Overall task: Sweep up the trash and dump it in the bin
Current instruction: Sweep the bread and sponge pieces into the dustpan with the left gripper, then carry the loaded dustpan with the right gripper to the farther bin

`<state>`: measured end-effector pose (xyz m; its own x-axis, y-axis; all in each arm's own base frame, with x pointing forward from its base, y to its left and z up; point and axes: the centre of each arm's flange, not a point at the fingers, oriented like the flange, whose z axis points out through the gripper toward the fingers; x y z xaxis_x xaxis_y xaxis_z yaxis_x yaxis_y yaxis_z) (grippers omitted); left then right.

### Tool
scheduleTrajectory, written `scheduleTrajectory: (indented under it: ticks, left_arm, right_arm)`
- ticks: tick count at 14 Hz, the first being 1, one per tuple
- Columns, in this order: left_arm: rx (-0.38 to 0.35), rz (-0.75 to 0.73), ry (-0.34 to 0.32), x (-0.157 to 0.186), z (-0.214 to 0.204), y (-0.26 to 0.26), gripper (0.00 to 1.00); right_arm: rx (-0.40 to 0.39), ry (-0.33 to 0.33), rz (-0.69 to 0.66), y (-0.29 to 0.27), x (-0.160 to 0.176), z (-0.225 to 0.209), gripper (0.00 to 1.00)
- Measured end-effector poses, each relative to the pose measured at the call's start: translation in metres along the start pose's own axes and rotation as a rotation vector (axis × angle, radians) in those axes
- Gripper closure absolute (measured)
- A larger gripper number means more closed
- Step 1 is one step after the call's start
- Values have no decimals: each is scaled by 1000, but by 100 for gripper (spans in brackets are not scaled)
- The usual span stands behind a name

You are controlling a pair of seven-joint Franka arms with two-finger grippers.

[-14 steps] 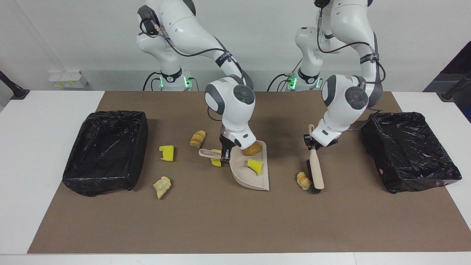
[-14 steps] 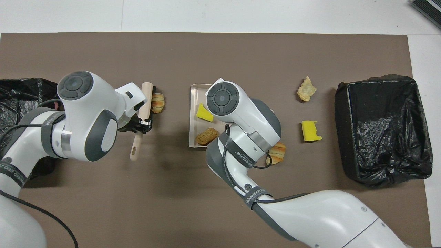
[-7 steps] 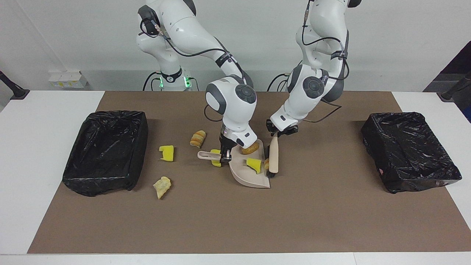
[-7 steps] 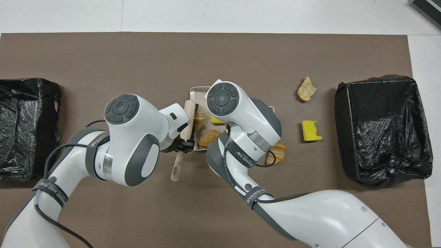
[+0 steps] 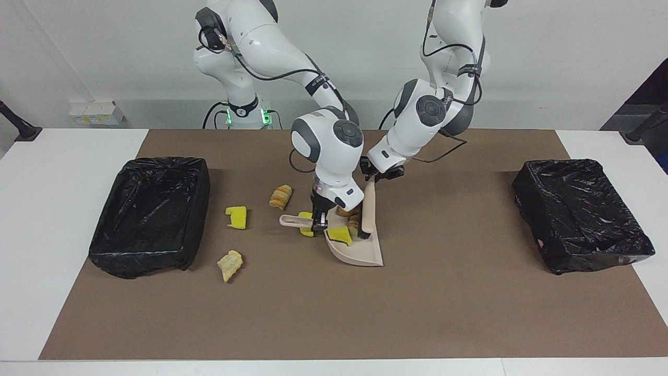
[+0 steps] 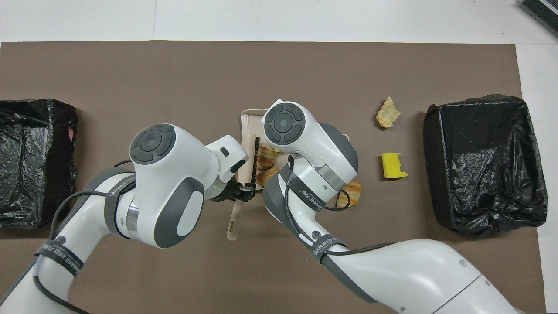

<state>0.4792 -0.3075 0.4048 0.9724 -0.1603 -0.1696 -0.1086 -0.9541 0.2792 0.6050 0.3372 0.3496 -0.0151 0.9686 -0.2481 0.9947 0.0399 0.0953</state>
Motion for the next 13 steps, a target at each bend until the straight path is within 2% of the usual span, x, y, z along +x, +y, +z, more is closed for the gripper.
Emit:
scheduleTrajectory:
  ticks: [3,7,9,13]
  left_arm:
    - [19,-52,12,-1,-27,-14,75]
    - [115,-123,58,-3,-117,-72,75]
    - [157,-168,68,-7,-148,-105,75]
    - [180,-235,67,-3,-157,-145,75]
  right_arm:
    - [11,4,27,7,-14,4,68]
    - [31,41,91,21,-42,3,68]
    - [22,76,112,33,-72,-15,68]
    - [9,89,176,44,-162,-67,68]
